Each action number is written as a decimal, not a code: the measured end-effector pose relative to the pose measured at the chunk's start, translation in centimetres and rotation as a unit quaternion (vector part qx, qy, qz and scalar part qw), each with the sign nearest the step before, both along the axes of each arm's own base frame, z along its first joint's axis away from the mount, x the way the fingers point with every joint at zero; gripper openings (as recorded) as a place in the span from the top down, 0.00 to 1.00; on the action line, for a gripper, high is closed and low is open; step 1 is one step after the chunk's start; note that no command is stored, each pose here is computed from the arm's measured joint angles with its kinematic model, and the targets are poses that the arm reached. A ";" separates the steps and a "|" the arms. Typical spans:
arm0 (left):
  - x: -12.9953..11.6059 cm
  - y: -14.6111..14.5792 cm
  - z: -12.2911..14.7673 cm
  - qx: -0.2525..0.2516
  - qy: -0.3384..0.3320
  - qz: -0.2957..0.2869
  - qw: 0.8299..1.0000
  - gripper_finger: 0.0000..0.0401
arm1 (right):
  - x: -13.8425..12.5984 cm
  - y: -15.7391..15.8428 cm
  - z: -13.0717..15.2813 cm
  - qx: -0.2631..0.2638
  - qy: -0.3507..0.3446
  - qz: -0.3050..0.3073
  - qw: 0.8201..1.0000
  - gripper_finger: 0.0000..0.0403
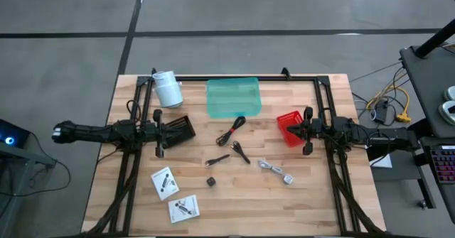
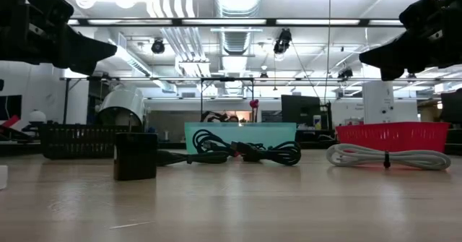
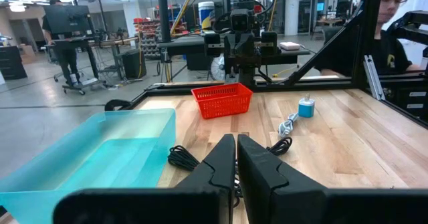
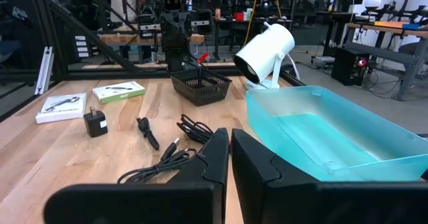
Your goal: Pick and place items into bin
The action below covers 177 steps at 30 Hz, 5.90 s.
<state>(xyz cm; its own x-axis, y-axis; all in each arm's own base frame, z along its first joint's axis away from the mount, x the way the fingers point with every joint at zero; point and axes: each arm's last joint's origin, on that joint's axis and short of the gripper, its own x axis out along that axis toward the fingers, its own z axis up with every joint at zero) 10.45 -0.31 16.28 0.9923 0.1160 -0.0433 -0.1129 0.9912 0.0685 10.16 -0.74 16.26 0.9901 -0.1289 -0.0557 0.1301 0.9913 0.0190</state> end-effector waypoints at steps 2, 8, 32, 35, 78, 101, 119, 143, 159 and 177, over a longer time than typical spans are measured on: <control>0.0 0.0 0.0 0.000 0.000 0.000 1.000 1.00 | 0.0 0.0 0.0 0.001 0.000 0.000 1.000 0.98; 0.0 0.0 0.0 0.000 0.000 0.000 1.000 1.00 | 0.0 0.0 0.0 0.000 0.000 0.000 1.000 0.98; 0.0 0.0 0.0 0.000 0.000 0.000 1.000 1.00 | 0.0 0.0 0.0 0.000 0.000 0.000 1.000 0.98; 0.0 0.0 0.0 0.000 0.000 0.000 1.000 1.00 | 0.0 0.0 0.0 0.000 0.000 0.000 1.000 0.98; 0.0 0.0 0.0 0.000 0.000 0.000 1.000 1.00 | 0.0 0.0 0.0 0.001 0.000 0.000 1.000 0.98; 0.0 0.0 0.0 0.000 0.000 0.000 1.000 1.00 | 0.0 0.0 0.0 0.001 0.000 0.000 1.000 0.98; 0.0 0.0 0.0 0.000 0.000 0.000 1.000 1.00 | 0.0 0.0 0.0 0.001 0.000 0.000 1.000 0.98; 0.0 0.0 0.9 -0.004 -0.046 0.000 0.999 1.00 | 0.0 0.0 0.2 0.030 -0.017 -0.002 0.999 0.98; -0.2 0.1 2.9 0.040 -0.139 0.012 0.989 1.00 | -0.3 0.0 2.9 -0.042 -0.145 -0.004 0.989 0.98; 2.1 -0.2 4.3 0.057 -0.078 0.007 0.995 0.55 | 2.7 0.1 2.6 0.026 -0.044 0.043 0.998 0.59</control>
